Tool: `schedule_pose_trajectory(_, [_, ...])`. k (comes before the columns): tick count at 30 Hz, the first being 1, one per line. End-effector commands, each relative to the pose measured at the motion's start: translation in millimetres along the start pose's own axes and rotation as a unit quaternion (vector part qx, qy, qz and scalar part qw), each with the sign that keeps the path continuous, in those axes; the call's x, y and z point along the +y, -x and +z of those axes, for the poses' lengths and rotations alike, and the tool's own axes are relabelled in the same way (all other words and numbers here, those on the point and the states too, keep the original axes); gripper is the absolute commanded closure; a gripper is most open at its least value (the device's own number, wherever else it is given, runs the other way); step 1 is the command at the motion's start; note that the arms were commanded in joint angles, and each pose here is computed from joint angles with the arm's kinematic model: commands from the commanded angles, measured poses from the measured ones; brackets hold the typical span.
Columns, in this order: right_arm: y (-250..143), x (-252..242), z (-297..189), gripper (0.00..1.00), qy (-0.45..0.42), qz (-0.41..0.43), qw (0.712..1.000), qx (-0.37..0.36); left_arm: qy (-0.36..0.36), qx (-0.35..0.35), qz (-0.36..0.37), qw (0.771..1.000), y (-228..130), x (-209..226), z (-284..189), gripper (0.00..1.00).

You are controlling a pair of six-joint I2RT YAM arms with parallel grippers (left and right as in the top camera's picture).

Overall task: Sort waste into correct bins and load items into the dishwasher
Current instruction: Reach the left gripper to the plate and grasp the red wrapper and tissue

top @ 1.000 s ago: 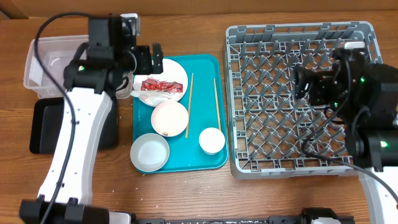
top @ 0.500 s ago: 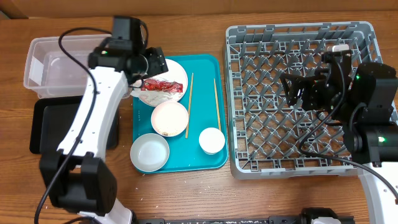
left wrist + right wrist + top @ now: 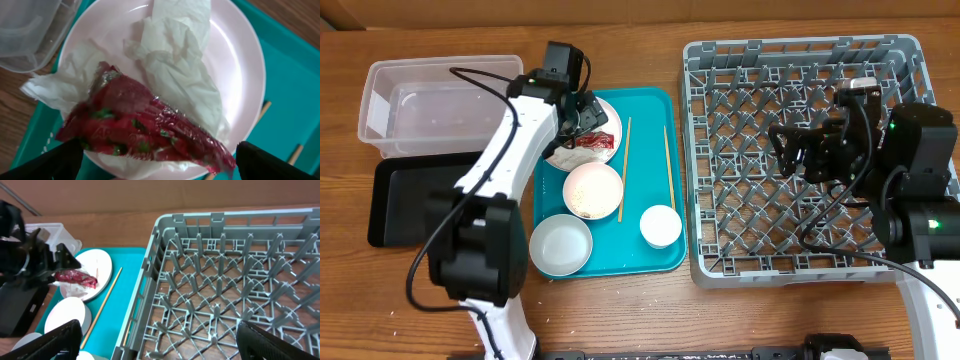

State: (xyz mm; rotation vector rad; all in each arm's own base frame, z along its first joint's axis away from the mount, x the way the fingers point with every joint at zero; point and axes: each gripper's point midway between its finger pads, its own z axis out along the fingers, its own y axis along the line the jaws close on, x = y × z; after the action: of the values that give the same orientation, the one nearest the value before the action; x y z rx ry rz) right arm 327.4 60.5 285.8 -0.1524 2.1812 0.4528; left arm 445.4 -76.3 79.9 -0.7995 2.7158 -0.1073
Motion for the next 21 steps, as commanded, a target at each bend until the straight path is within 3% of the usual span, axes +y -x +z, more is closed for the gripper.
schedule_pose_trajectory(1, [9.7,3.4,-7.5,0.00,0.003,-0.002,1.000,-0.011,0.016,-0.005,-0.016,1.000,5.4,1.5,17.2,0.01])
schedule_pose_trajectory(9, [3.1,2.4,-7.5,0.00,0.000,0.004,1.000,0.002,0.036,0.017,-0.015,0.999,-4.1,5.9,61.7,0.00])
schedule_pose_trajectory(13, [3.2,2.4,-7.5,0.00,0.000,0.004,1.000,0.002,0.041,0.030,-0.010,0.999,-10.2,7.8,74.3,0.07])
schedule_pose_trajectory(14, [3.1,2.4,-7.5,0.00,0.000,0.004,1.000,0.002,0.043,0.032,-0.010,0.999,-11.3,8.8,77.0,0.14])
schedule_pose_trajectory(16, [3.0,2.5,-7.5,0.00,0.001,0.004,1.000,0.002,0.044,0.031,-0.010,0.999,-11.3,8.9,78.4,0.39])
schedule_pose_trajectory(17, [3.0,2.6,-7.4,0.00,0.001,0.004,1.000,0.002,0.045,0.030,-0.010,0.998,-10.8,9.2,78.4,0.60])
schedule_pose_trajectory(18, [3.1,2.6,-7.4,0.00,0.001,0.004,1.000,0.002,0.044,0.030,-0.010,0.999,-10.7,9.1,78.3,0.72])
schedule_pose_trajectory(21, [3.1,2.7,-7.4,0.00,0.001,0.004,1.000,0.002,0.042,0.032,0.002,0.999,-11.1,8.2,77.6,0.95])
